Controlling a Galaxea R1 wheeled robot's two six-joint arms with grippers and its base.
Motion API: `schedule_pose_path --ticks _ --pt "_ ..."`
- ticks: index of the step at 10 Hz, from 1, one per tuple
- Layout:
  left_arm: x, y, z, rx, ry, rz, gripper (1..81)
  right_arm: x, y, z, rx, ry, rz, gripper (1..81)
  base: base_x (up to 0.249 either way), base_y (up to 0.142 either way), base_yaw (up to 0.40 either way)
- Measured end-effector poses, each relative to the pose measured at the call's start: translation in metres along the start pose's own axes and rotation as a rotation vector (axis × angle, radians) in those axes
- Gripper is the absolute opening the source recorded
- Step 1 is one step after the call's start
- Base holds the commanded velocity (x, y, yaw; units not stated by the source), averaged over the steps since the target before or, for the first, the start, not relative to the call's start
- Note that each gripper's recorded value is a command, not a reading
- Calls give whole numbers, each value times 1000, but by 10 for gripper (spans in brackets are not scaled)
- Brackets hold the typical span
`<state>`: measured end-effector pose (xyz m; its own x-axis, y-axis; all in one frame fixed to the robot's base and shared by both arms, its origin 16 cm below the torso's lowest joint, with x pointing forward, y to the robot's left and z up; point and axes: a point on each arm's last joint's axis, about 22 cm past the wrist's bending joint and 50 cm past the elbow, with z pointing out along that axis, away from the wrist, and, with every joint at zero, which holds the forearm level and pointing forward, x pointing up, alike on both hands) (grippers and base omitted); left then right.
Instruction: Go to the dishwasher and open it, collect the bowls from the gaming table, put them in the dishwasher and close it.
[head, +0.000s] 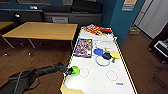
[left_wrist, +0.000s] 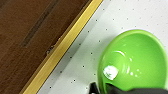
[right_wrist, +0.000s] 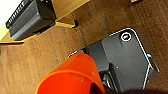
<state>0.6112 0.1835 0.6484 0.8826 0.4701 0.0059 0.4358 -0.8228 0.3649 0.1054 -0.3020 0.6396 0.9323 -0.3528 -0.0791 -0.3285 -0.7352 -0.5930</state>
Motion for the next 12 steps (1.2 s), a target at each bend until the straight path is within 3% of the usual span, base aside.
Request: schedule_pose_path --ticks 1,3,5,7,9,11,12 --pt "-6 0 3 -4 -10 -28 10 1 -1 0 1 1 -1 10 0 0 0" --pt "-11 4 4 -7 -10 28 10 1 0 0 0 1 -1 10 0 0 0" --pt "-26 15 -5 -38 -37 74 10 1 -1 0 1 1 0 10 0 0 0" --pt "-20 27 -32 -80 -30 116 10 2 1 -2 -4 2 -1 10 0 0 0" --pt "-12 35 -62 -122 -5 188 10 1 5 -4 -11 0 1 10 0 0 0" --pt "-26 18 -93 -145 -11 248 10 -11 12 -10 -26 -15 10 10 0 0 0" --pt "-24 3 -117 -149 10 275 10 -11 12 -10 -26 -17 10 10 0 0 0"
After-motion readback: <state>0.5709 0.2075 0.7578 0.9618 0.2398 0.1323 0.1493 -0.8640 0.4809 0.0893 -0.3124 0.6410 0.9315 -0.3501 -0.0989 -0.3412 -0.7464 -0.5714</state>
